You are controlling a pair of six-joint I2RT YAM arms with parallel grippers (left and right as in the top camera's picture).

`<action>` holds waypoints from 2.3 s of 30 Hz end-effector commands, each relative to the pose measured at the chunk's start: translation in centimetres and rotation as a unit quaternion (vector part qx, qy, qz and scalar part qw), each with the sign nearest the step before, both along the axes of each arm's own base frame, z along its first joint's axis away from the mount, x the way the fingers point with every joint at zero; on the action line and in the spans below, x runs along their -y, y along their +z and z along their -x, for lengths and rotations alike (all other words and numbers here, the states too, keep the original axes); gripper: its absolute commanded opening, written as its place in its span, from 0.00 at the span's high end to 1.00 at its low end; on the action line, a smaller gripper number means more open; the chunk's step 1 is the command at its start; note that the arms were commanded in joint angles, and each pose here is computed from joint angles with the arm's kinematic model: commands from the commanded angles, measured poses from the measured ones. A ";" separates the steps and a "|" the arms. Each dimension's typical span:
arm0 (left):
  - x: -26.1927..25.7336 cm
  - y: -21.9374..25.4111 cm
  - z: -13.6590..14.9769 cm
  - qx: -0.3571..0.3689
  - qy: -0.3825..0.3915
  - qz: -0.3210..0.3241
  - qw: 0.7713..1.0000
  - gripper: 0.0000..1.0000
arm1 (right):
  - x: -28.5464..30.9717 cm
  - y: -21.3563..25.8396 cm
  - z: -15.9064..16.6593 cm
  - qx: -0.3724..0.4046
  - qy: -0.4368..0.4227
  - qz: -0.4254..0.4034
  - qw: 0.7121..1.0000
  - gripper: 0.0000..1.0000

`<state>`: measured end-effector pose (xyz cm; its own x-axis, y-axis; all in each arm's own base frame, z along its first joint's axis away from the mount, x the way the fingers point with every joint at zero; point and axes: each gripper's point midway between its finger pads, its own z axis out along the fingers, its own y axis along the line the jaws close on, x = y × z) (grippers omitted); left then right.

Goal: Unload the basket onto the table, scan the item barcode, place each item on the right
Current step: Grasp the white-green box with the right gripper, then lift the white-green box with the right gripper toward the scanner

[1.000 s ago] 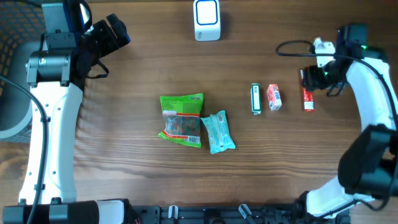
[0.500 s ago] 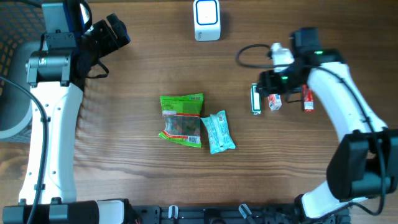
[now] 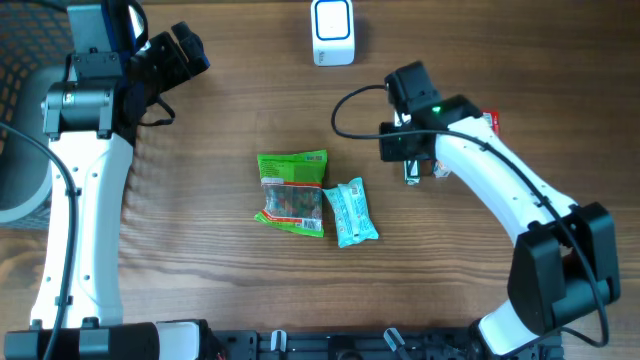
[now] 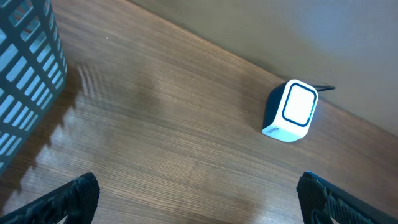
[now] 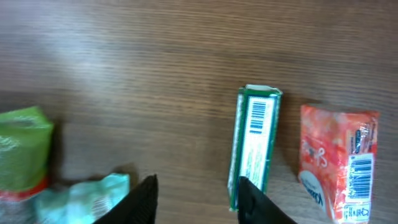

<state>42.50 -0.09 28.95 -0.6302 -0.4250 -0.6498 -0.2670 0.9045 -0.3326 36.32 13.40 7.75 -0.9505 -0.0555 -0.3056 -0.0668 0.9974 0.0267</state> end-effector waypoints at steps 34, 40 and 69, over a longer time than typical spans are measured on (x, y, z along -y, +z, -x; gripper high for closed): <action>-0.2 -0.1 -0.1 -0.001 0.000 -0.011 1.000 0.00 | 0.4 -5.6 -0.9 0.072 0.016 0.011 0.997 0.71; -0.3 -0.1 -0.1 -0.001 0.001 -0.011 1.000 0.00 | -2.8 -5.1 -0.2 0.072 0.068 -0.011 0.995 0.71; -0.2 -0.1 -0.1 -0.001 0.000 -0.011 1.000 0.00 | -1.7 -5.3 -0.8 0.066 0.156 -0.045 0.985 0.66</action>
